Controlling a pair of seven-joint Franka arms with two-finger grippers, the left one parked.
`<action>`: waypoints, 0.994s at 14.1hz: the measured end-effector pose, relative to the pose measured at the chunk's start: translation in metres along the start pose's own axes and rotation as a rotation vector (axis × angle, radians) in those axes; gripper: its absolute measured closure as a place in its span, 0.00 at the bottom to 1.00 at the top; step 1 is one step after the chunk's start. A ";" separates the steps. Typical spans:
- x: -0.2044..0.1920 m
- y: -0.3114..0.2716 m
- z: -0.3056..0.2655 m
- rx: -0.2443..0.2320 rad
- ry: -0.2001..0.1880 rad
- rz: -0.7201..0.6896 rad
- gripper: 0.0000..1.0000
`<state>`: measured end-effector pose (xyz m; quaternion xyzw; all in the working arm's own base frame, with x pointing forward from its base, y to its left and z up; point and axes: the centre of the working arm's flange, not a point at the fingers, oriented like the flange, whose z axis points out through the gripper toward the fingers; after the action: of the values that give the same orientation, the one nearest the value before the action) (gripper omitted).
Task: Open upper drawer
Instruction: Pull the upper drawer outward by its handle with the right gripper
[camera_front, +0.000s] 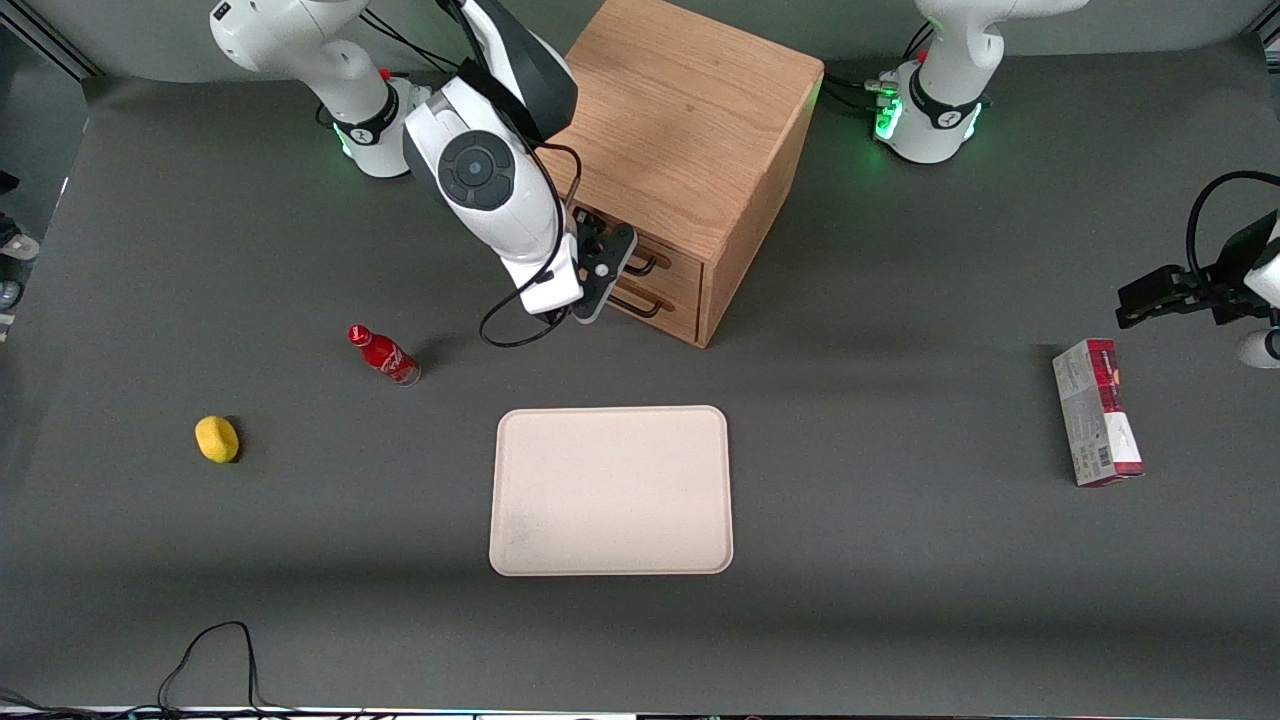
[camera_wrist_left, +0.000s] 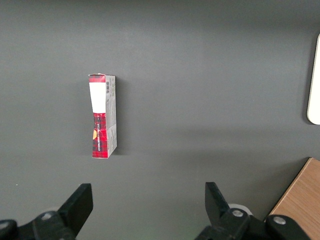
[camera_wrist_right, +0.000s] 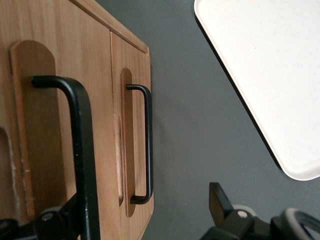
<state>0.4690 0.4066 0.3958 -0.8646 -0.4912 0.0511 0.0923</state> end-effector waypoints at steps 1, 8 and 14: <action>0.000 0.001 -0.001 -0.001 0.001 0.002 0.00; 0.004 0.050 -0.018 -0.020 0.041 0.036 0.00; 0.010 0.082 -0.015 -0.005 0.002 0.068 0.00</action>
<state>0.5460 0.3727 0.3933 -0.8812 -0.4615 0.0521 0.0886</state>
